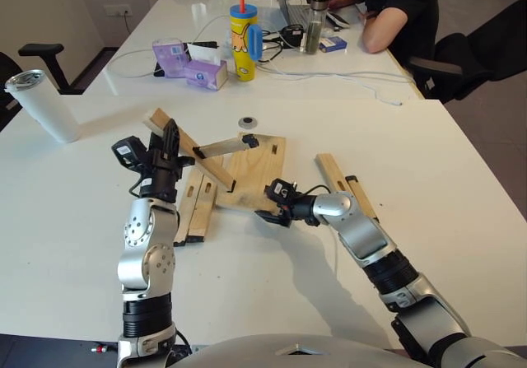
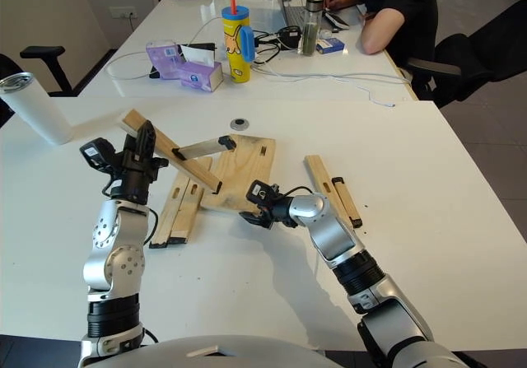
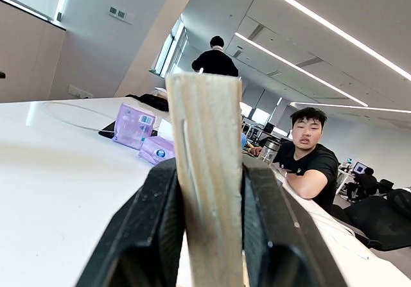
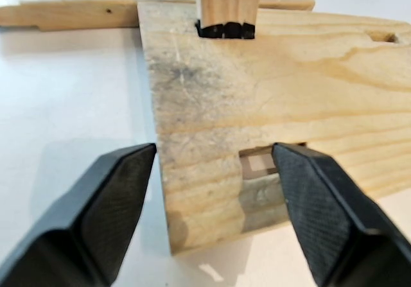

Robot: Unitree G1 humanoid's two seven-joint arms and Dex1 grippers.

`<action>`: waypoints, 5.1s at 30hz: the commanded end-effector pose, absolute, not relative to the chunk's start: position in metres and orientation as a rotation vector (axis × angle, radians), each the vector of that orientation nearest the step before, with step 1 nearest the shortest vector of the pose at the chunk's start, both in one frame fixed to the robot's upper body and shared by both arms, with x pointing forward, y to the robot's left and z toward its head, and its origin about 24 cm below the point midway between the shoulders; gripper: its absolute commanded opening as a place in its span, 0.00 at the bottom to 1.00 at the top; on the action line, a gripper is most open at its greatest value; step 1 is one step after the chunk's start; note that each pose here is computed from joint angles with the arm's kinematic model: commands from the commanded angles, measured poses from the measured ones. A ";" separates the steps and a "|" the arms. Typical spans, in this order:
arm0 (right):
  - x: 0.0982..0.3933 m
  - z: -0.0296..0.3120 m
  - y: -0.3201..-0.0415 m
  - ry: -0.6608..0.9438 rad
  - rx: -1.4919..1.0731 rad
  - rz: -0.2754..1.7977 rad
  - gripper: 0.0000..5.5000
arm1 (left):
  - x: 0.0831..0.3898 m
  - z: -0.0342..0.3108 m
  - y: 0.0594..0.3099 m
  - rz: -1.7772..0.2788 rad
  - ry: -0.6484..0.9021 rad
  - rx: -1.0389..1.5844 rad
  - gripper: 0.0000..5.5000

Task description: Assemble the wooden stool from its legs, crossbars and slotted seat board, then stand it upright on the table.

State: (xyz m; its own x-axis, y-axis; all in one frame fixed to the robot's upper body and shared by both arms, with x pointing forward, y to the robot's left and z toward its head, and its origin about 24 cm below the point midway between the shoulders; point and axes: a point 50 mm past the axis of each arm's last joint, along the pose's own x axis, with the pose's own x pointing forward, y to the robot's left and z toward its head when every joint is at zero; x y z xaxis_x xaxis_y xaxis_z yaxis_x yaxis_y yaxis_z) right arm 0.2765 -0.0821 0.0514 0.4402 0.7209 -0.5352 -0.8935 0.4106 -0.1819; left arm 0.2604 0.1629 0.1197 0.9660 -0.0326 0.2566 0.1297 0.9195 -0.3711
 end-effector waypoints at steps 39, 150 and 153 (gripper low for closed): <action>0.276 0.065 -0.084 0.396 -0.476 1.070 0.61 | 0.262 0.181 0.159 -0.209 -0.453 -0.339 0.38; 0.319 0.238 -0.046 -0.433 -0.400 1.002 0.38 | 0.271 0.223 0.138 -0.402 -0.531 -0.311 0.08; 0.318 0.241 -0.055 -0.396 -0.324 1.064 0.38 | 0.272 0.220 0.142 -0.402 -0.522 -0.333 0.08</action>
State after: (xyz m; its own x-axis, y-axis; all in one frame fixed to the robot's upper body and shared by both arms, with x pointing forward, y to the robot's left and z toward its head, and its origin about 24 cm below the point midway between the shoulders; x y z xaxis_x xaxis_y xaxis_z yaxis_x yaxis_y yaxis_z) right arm 0.3198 -0.0477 0.2286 0.4676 0.8718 0.1458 -0.7444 0.4774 -0.4669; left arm 0.2707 0.1377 0.2255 0.7805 -0.2893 0.5543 0.4519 0.8736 -0.1805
